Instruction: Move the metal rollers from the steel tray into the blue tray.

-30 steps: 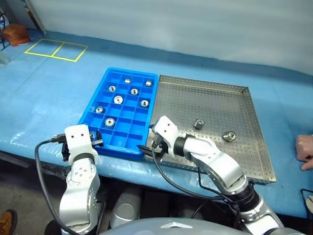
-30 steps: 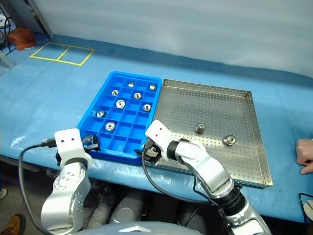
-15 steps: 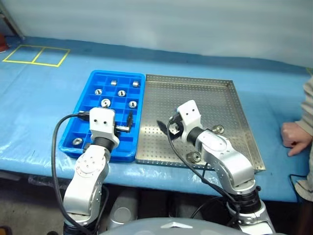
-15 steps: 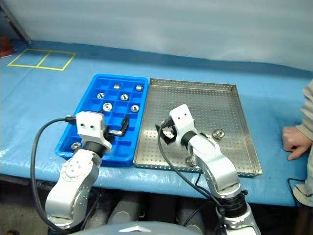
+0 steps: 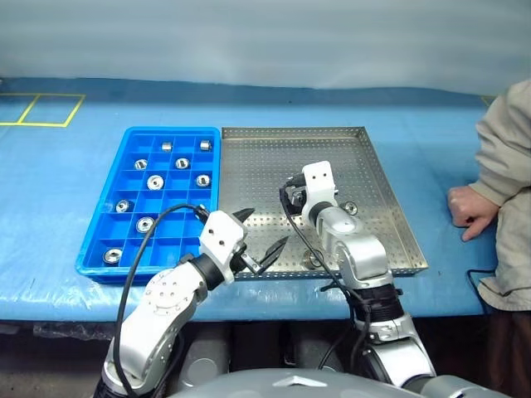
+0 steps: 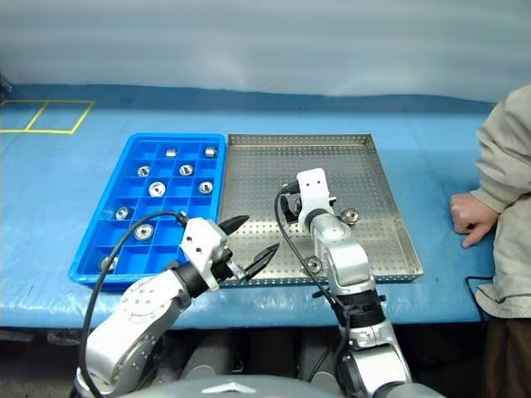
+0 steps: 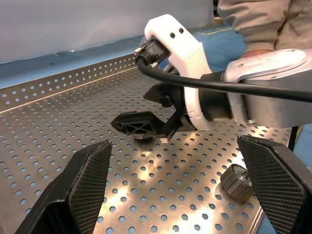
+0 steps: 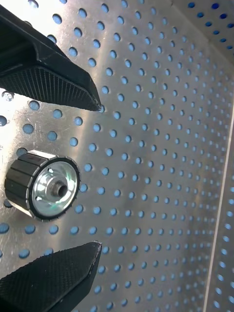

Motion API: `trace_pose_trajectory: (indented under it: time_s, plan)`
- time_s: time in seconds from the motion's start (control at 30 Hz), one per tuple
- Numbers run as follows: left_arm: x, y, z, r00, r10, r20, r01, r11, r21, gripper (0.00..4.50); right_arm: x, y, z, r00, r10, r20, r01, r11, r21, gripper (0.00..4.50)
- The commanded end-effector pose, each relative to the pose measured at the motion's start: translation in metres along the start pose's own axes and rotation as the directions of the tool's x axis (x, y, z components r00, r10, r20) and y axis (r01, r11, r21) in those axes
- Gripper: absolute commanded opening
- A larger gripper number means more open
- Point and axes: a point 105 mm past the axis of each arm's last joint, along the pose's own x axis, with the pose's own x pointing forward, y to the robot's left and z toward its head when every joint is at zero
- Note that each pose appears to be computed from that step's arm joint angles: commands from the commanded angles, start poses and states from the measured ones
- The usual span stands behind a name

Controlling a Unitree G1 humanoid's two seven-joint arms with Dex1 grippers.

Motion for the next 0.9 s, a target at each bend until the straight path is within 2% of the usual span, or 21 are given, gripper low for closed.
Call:
trace_pose_trajectory:
  time_s: [0.03,0.13,0.27,0.37,0.67,0.9]
  plan:
    - [-0.003,-0.003,0.009,0.999,0.007,0.034,-0.007,1.000,0.010,4.48,0.007,-0.008,0.003,0.999,-0.035,0.024,0.034,0.999,0.027,4.50]
    - [-0.004,-0.001,0.008,0.999,0.024,0.028,-0.025,1.000,0.011,4.50,0.009,-0.011,-0.005,0.999,-0.047,0.003,0.047,0.998,0.051,3.90]
    - [-0.006,0.001,0.008,0.999,0.046,0.027,-0.047,0.999,0.005,4.50,0.004,-0.007,-0.003,1.000,-0.026,0.017,0.025,0.995,0.094,2.55]
    - [-0.008,0.004,0.007,0.997,0.072,0.025,-0.072,0.997,0.005,4.50,-0.004,0.000,0.004,0.999,0.001,0.037,-0.004,0.998,0.067,1.71]
    - [-0.012,0.014,0.010,0.982,0.180,0.051,-0.178,0.983,-0.038,4.50,-0.032,0.028,0.056,0.972,0.171,0.163,-0.161,0.984,-0.071,1.72]
    - [-0.016,0.029,0.015,0.952,0.292,0.087,-0.290,0.956,-0.033,4.50,-0.035,0.055,0.090,0.933,0.273,0.235,-0.248,0.960,-0.131,1.72]
